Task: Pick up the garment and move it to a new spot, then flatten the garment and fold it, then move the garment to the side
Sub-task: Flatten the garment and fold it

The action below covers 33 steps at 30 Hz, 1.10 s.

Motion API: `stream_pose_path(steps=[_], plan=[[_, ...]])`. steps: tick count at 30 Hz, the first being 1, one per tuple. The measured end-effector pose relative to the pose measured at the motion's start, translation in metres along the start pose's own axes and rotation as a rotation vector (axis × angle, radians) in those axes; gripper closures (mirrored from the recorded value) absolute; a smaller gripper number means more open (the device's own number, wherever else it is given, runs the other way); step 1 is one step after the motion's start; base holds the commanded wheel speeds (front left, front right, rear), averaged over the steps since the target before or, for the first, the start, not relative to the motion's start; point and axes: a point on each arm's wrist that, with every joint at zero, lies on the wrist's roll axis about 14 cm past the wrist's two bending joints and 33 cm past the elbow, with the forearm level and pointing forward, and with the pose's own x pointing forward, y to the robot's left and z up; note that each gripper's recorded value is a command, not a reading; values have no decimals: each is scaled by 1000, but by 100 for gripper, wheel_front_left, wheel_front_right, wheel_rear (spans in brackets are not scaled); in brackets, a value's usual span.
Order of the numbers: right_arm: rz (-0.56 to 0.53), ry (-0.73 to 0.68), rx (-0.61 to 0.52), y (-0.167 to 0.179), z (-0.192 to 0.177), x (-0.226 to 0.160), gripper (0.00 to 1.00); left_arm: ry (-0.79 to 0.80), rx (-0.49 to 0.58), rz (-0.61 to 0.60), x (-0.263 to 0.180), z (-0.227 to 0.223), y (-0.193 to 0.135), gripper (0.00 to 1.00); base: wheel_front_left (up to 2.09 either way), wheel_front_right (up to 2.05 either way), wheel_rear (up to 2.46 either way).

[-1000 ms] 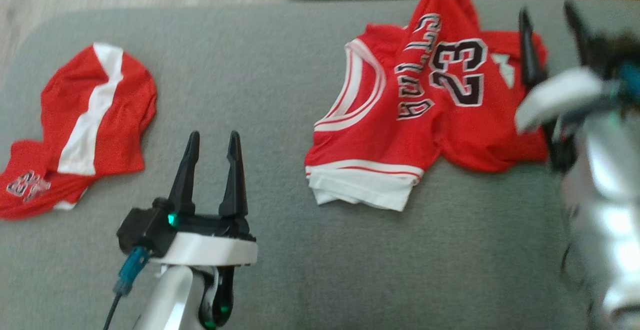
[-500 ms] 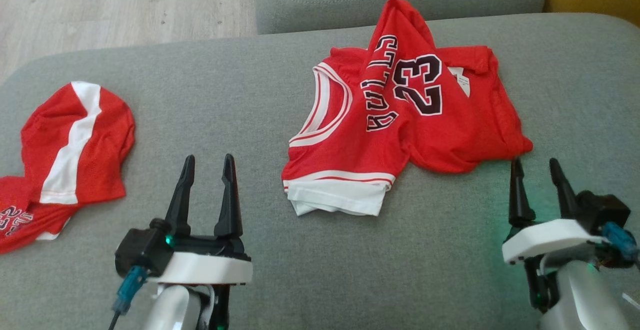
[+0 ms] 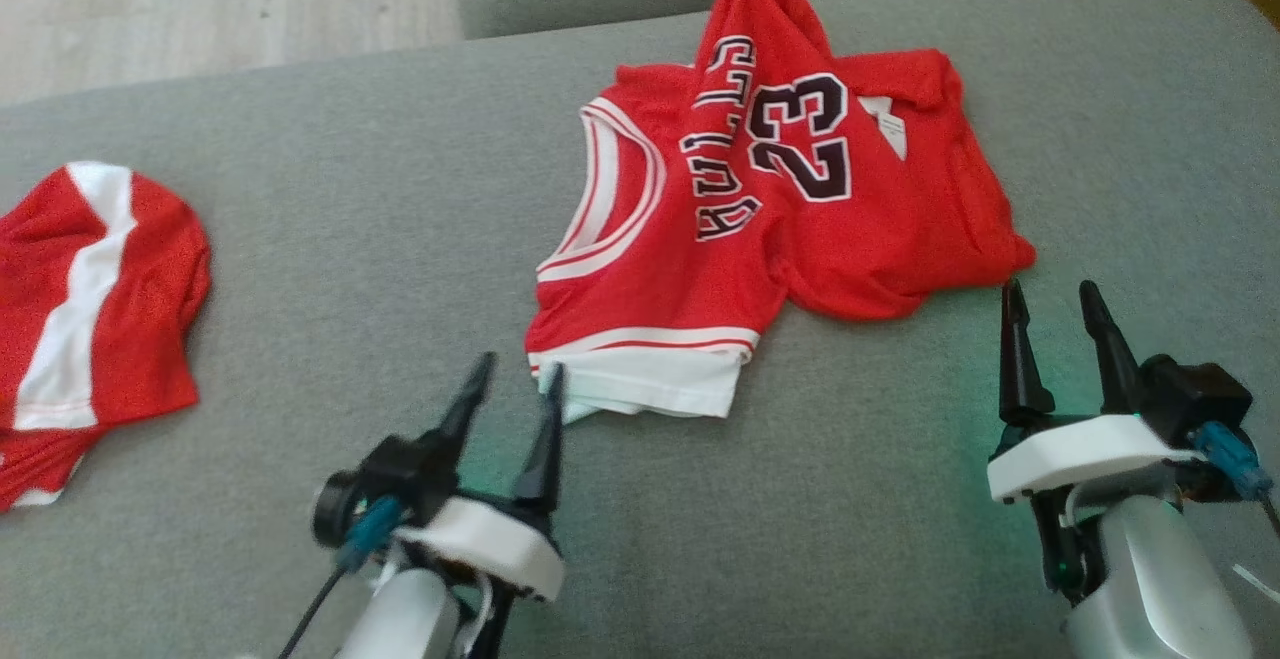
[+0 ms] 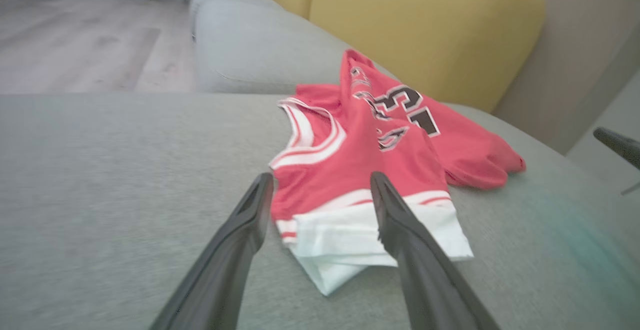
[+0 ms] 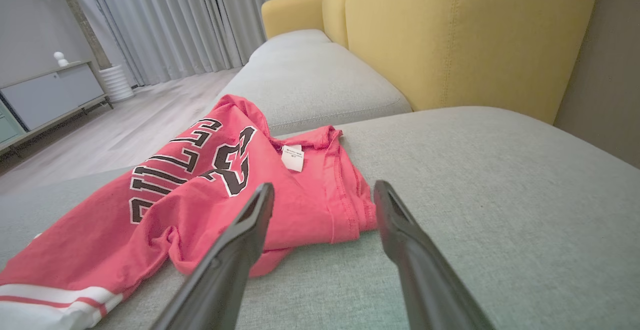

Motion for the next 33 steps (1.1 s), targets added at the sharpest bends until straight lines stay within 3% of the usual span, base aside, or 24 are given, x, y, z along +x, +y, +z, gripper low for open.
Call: stream_pose_path(steps=[5,11,21,22,23,24,33], plan=[[-29,10,4,-10,-4,-4,0,157,38,-37,15,-30,-11,0,0,0,0],[-46,8,9,-16,-3,-5,0,227,38,31,18,-50,0,0,0,0,0],[-55,13,12,-20,-5,-7,0,273,23,17,29,-60,-6,1,0,0,0],[-56,14,12,-20,-5,-7,0,274,20,13,30,-60,-7,52,0,0,0],[-56,14,12,-20,-5,-7,0,278,18,8,30,-61,-9,52,0,0,0],[-56,15,12,-20,-5,-7,0,280,20,6,30,-62,-9,100,0,0,0],[-47,2,13,-17,-1,-6,0,150,-16,49,34,-35,-2,100,0,0,0]])
